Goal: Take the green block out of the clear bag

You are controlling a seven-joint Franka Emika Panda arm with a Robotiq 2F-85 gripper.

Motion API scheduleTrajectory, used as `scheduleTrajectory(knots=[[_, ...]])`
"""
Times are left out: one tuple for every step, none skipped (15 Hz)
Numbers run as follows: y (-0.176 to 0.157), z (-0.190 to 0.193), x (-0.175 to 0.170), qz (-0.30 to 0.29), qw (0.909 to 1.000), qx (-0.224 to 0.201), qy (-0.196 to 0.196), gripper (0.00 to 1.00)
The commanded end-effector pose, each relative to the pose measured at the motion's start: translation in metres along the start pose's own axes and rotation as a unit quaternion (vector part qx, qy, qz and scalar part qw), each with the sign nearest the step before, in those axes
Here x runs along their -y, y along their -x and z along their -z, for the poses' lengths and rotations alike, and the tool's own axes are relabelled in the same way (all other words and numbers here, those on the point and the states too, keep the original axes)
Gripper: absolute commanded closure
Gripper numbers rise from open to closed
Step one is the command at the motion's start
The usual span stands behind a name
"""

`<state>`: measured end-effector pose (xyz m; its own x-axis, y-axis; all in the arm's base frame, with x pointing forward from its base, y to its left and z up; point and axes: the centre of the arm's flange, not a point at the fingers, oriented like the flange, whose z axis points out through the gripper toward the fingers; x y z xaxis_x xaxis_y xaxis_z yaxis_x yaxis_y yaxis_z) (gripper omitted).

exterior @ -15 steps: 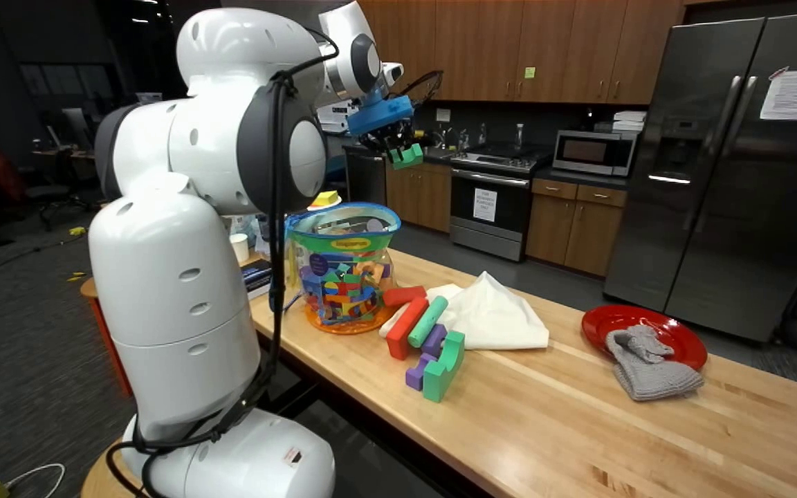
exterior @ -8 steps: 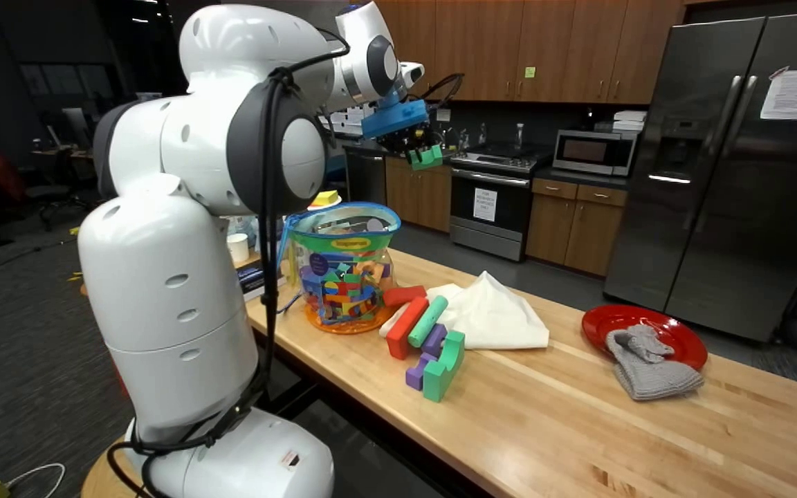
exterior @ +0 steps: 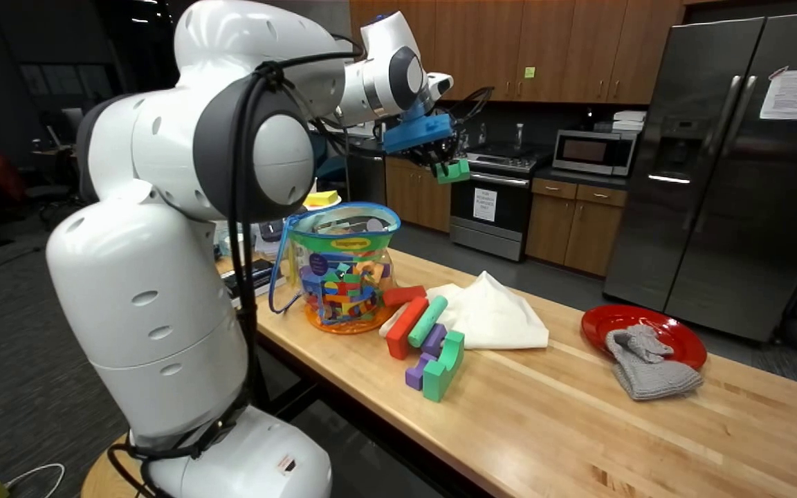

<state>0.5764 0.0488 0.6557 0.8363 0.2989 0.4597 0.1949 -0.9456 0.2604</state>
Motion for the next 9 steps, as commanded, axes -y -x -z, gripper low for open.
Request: scheduleTrajectory(knots=[[0.033,-0.002,-0.013,-0.017,0.9998,0.005,0.005,0.94],[0.038,-0.007,-0.014,-0.024,0.9997,0.010,0.004,0.94],[0.042,-0.010,-0.014,-0.029,0.9995,0.015,0.004,0.94],[0.048,-0.015,-0.014,-0.034,0.9992,0.021,0.004,0.94],[0.052,-0.018,-0.014,-0.038,0.9989,0.027,0.003,0.94],[0.057,-0.022,-0.014,-0.042,0.9986,0.032,0.003,0.94],[0.061,-0.025,-0.013,-0.045,0.9983,0.036,0.003,0.94],[0.064,-0.027,-0.013,-0.048,0.9980,0.040,0.003,0.94],[0.067,-0.030,-0.013,-0.053,0.9977,0.043,0.003,0.94]])
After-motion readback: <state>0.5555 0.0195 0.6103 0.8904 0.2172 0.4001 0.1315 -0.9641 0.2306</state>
